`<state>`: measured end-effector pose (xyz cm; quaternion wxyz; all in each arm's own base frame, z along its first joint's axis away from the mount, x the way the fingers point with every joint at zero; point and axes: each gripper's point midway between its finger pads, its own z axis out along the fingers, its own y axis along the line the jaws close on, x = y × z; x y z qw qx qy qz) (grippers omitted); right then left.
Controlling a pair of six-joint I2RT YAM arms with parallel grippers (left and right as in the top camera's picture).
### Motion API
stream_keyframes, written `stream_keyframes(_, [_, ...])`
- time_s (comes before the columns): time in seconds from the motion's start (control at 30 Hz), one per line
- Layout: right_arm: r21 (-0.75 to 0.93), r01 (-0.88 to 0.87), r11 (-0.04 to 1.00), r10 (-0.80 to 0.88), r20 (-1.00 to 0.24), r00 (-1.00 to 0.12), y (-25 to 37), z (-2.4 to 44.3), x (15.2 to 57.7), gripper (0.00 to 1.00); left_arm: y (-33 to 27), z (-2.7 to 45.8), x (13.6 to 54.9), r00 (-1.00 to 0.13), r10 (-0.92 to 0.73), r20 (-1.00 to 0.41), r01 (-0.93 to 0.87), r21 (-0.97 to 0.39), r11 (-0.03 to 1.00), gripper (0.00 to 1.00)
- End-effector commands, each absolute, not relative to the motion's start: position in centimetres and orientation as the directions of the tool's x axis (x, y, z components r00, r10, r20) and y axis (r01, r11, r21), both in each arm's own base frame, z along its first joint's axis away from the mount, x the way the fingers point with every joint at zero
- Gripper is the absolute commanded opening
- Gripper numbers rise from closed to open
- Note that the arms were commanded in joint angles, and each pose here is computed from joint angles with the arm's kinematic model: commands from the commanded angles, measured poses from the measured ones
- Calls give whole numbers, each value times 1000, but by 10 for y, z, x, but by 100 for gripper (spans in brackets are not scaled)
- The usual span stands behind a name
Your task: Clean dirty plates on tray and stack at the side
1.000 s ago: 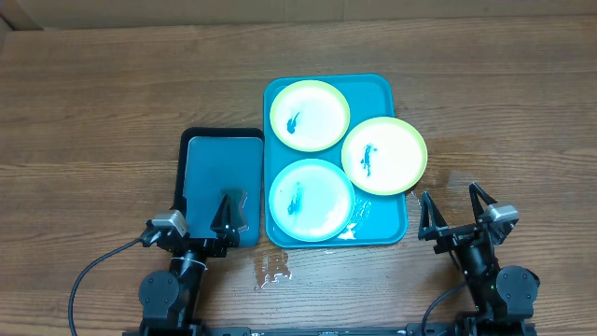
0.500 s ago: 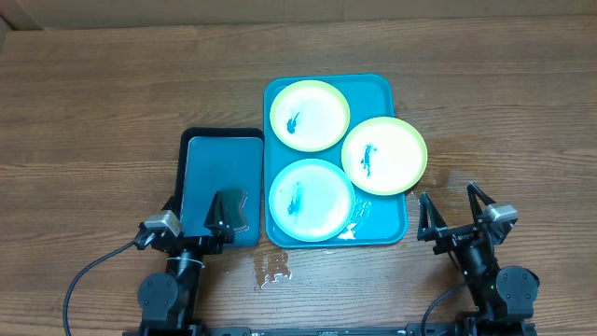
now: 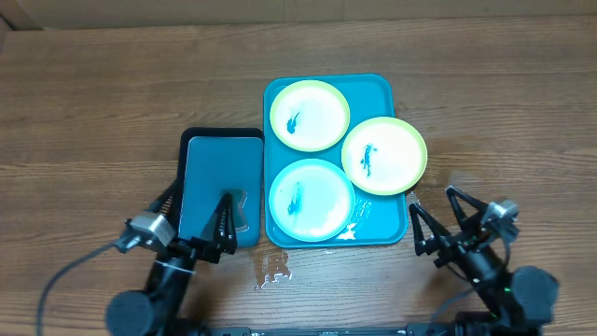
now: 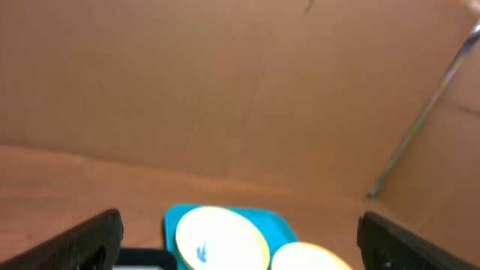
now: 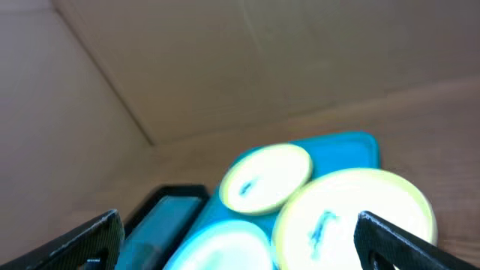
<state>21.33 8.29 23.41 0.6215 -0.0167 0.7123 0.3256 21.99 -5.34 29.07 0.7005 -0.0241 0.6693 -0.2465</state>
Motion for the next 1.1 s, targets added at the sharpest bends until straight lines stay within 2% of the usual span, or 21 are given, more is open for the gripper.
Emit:
stream_keyframes(0.0, [434, -451, 780, 366, -901, -233, 87, 291, 204, 100, -58, 334, 221, -72, -267, -961, 319, -275, 907, 100])
stream_keyframes(0.13, [532, -328, 780, 365, -814, -451, 87, 303, 213, 100, -71, 347, 233, -288, -160, -944, 340, -257, 905, 100])
stream_keyframes(0.23, [561, -229, 796, 330, -718, -612, 87, 298, 225, 100, -71, 340, 245, -469, -142, -872, 286, -302, 909, 100])
stream_keyframes(0.33, [582, -146, 800, 314, -614, -725, 87, 287, 237, 100, -72, 321, 255, -624, -124, -771, 233, -335, 913, 100])
stream_keyframes(0.4, [694, -158, 703, 298, -488, -820, 110, 287, 255, 100, -72, 287, 259, -765, -116, -633, 164, -366, 916, 100])
stream_keyframes(0.5, [744, -159, 649, 256, -411, -875, 125, 272, 266, 100, -73, 258, 256, -853, -118, -508, 104, -387, 916, 100])
stream_keyframes(0.6, [667, -105, 738, 177, -341, -923, 134, 230, 271, 100, -72, 238, 253, -904, -110, -414, 66, -387, 920, 100])
stream_keyframes(0.63, [525, -57, 849, 106, -275, -956, 139, 184, 270, 97, -69, 226, 254, -925, -110, -364, 36, -373, 927, 100])
stream_keyframes(0.67, [465, -44, 884, 82, -248, -965, 142, 167, 268, 96, -67, 223, 255, -929, -111, -354, 28, -364, 931, 100])
stream_keyframes(0.7, [328, -18, 945, 47, -189, -981, 146, 132, 264, 96, -66, 217, 258, -936, -111, -334, 16, -355, 935, 100])
stream_keyframes(0.77, [235, 2, 972, 35, -137, -990, 151, 106, 262, 95, -66, 213, 259, -942, -111, -317, 9, -355, 935, 100])
stream_keyframes(0.83, [211, -8, 977, 13, -95, -995, 163, 82, 264, 87, -61, 209, 260, -943, -114, -312, -5, -330, 944, 96])
stream_keyframes(0.97, [215, -42, 976, -34, -38, -999, 187, 42, 268, 59, -39, 203, 260, -937, -163, -309, -94, -226, 970, 94])
stream_keyframes(1.07, [200, 12, 980, 6, 32, -999, 192, 16, 265, 41, -26, 199, 255, -936, -195, -294, -153, -159, 975, 94])
